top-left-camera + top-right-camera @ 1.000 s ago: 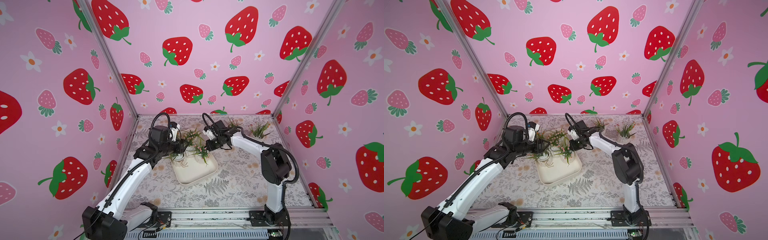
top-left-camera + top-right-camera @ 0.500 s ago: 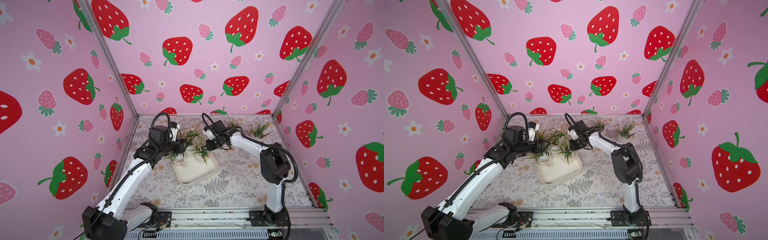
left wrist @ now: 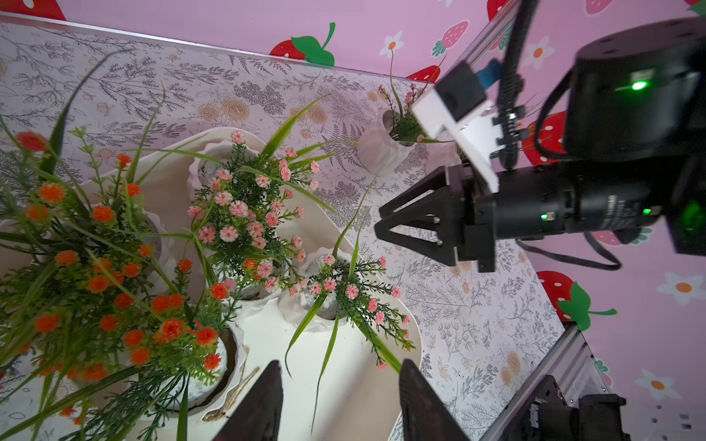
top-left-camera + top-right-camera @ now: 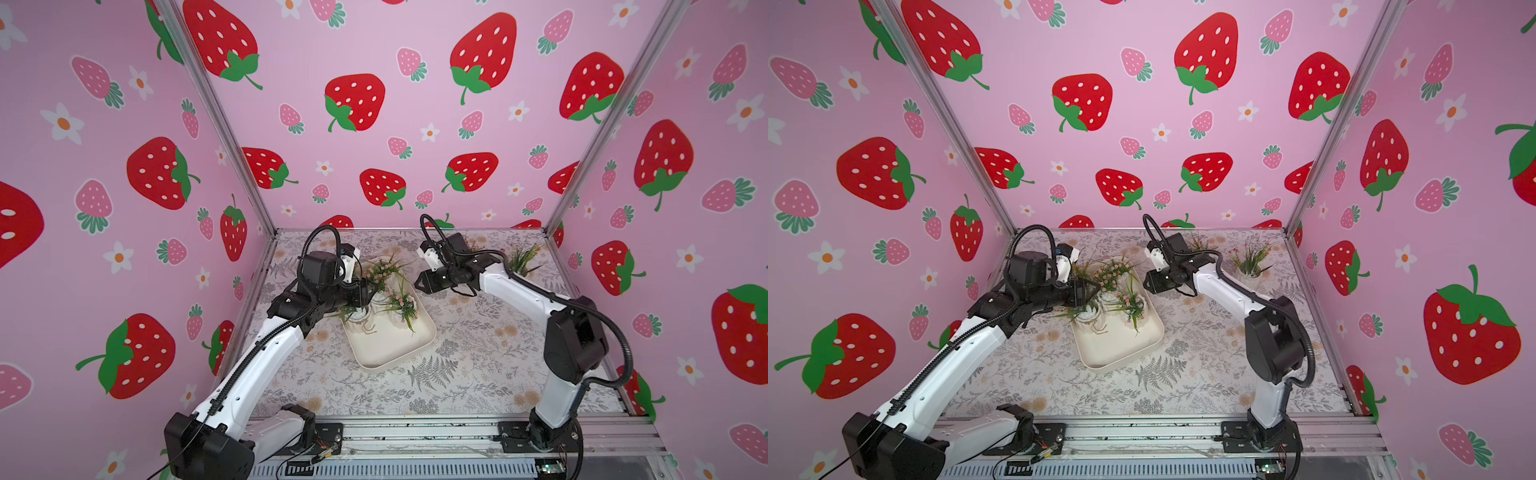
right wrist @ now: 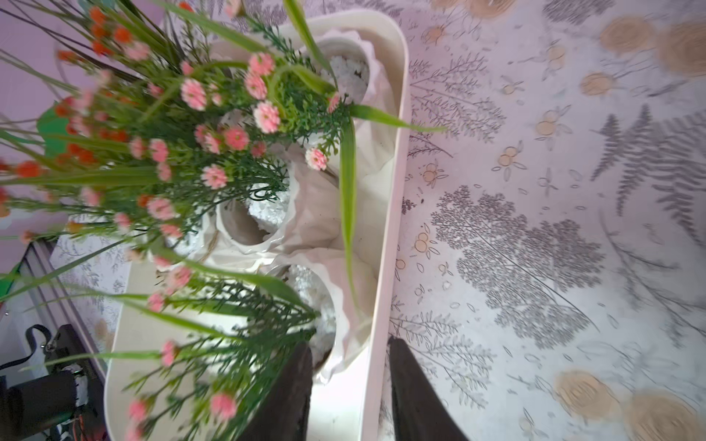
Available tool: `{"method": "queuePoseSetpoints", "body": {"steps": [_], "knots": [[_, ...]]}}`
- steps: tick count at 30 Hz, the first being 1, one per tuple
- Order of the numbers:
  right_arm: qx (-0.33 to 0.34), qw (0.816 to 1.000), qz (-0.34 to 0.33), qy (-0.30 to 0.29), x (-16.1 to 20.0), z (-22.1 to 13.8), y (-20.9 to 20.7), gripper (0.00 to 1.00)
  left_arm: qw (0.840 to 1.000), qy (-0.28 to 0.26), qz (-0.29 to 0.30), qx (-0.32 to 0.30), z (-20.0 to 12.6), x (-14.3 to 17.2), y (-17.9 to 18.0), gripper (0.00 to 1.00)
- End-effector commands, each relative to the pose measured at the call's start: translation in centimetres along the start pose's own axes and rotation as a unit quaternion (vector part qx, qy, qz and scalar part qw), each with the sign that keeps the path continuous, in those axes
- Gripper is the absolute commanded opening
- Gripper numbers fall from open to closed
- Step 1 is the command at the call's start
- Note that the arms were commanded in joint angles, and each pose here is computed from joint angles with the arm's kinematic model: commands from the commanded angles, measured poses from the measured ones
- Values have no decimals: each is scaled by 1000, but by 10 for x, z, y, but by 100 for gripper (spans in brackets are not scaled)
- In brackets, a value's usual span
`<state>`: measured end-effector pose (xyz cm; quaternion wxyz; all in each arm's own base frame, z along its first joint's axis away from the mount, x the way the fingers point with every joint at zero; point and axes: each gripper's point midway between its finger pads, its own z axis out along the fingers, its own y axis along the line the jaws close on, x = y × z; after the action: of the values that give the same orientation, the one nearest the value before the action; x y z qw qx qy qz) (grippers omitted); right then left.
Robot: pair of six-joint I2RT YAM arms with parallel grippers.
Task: Put the potted gypsophila into the storage box
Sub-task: Place the baby's breath potted plant at the storage box, then pick up the baby's breath potted plant from the center of the board.
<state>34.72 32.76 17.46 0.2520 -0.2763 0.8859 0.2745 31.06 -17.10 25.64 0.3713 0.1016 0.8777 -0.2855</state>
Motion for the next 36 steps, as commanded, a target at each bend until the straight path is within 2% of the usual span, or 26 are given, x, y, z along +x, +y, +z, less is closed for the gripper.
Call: {"method": "queuePoseSetpoints", "body": {"steps": [1,10,17,23,26,36], "knots": [[4,999,12,-42,-8,-38,-5,39,1000,-11,14,16,-6,-6,-10,52],[80,986,95,-110,10,-108,-64,47,997,-23,35,58,-8,-7,-26,52],[194,955,191,-118,32,-134,-131,48,994,-45,83,50,-10,-3,-34,52],[235,937,236,-106,33,-127,-171,44,992,-44,109,39,-7,2,-37,52],[239,935,243,-97,27,-114,-186,40,993,-38,109,39,-7,3,-38,52],[248,934,245,-76,2,-71,-224,38,993,-37,110,10,-6,3,-29,52]]}}
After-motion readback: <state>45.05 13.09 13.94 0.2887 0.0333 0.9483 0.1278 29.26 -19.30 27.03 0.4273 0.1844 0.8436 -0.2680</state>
